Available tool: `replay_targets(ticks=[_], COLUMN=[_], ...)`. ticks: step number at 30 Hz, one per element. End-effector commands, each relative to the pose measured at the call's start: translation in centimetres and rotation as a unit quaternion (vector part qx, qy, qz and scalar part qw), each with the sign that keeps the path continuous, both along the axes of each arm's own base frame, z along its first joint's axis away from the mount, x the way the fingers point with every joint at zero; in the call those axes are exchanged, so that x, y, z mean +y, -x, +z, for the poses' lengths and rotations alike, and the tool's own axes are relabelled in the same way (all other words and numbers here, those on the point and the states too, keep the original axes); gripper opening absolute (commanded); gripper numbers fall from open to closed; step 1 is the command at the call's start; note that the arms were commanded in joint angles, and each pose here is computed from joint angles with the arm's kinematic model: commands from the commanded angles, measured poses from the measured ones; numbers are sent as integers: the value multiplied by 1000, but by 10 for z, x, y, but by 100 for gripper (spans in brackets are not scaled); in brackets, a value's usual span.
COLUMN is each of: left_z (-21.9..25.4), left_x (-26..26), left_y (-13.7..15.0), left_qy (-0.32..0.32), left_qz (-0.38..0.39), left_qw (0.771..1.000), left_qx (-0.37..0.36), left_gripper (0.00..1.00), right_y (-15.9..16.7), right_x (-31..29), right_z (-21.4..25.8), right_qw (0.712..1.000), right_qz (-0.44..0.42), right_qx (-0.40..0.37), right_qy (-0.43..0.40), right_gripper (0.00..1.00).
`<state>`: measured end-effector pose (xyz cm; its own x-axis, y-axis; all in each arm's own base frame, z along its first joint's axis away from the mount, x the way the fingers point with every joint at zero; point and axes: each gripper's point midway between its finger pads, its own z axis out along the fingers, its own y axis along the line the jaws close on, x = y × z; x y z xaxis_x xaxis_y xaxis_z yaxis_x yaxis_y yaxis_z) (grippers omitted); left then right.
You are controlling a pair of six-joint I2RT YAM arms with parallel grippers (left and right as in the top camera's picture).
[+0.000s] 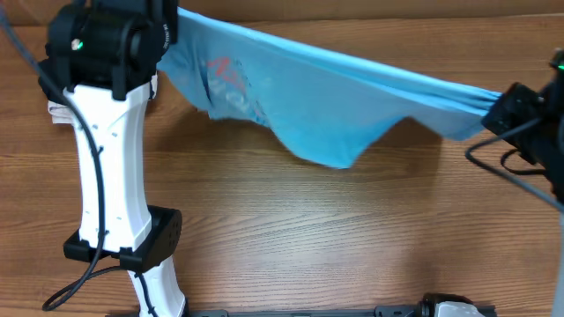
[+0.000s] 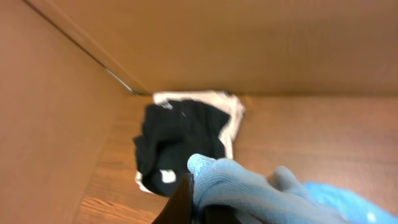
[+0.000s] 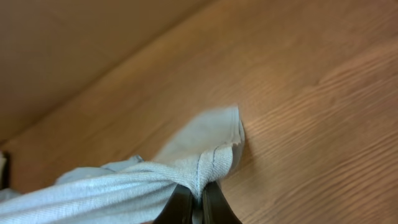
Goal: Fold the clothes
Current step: 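Lift the shirt with both grippers and shake it out in the air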
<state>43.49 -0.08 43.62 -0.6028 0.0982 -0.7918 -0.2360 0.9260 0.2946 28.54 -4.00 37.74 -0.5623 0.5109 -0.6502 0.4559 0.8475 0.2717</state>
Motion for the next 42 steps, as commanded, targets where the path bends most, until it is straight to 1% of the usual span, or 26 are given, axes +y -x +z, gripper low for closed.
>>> replay_targets(ticks=[1,4,5,6,9,12,13,15,17,19,21,24,27,28,31,32,34,35,37,38,39,42], left_z=[67,102,116,121,146,167,177,184,189,188,182,166,146,130,106,100,88,80,79,85,92,112], left_x=[32,39,42,44,50,56,59,60,60,56,50,42,35,33,38,41,48,53,56,56,56,56], left_y=[46,81,99,105,141,169,183,189,189,182,165,131,89,60,13,-1,-28,-48,-60,-64,-64,-60], left_qy=[-7,7,13,15,20,18,16,12,12,13,14,3,-16,-25,-28,-27,-24,-23,-22,-20,-19,-15], left_qz=[61,63,63,63,61,57,55,53,52,46,34,29,24,26,36,38,42,46,50,51,52,52], left_qw=[993,986,982,980,971,962,957,954,951,952,956,966,974,979,982,982,982,981,978,975,971,962], left_qx=[-103,-157,-180,-188,-230,-265,-284,-296,-304,-302,-290,-259,-223,-203,-184,-183,-184,-190,-201,-217,-231,-268], left_gripper=[4,4,4,4,4,4,4,4,4,4,4,4,4,4,4,4,4,4,4,4,4,4], right_y=[41,70,84,89,111,117,116,111,102,90,76,43,3,-26,-79,-101,-130,-154,-170,-176,-176,-172], right_x=[-9,-11,-12,-12,-17,-22,-24,-25,-25,-27,-28,-31,-35,-38,-43,-45,-48,-50,-52,-52,-52,-52], right_z=[61,91,103,107,124,130,129,126,124,122,120,110,94,80,59,53,48,49,61,80,94,122], right_qw=[995,989,985,984,977,973,973,974,975,977,978,982,986,987,988,987,986,983,978,970,965,954], right_qz=[-23,-35,-41,-43,-63,-76,-79,-75,-73,-68,-65,-54,-41,-32,-20,-16,-15,-18,-23,-29,-32,-37], right_qx=[-90,-137,-157,-164,-195,-204,-201,-194,-187,-179,-170,-145,-111,-89,-71,-73,-86,-110,-145,-185,-210,-250], right_qy=[34,46,51,53,67,79,82,88,91,97,101,112,120,126,136,142,145,147,150,153,155,158], right_gripper=[4,4,4,4,4,4,4,4,4,4,4,4,4,4,4,4,4,4,4,4,4,4])
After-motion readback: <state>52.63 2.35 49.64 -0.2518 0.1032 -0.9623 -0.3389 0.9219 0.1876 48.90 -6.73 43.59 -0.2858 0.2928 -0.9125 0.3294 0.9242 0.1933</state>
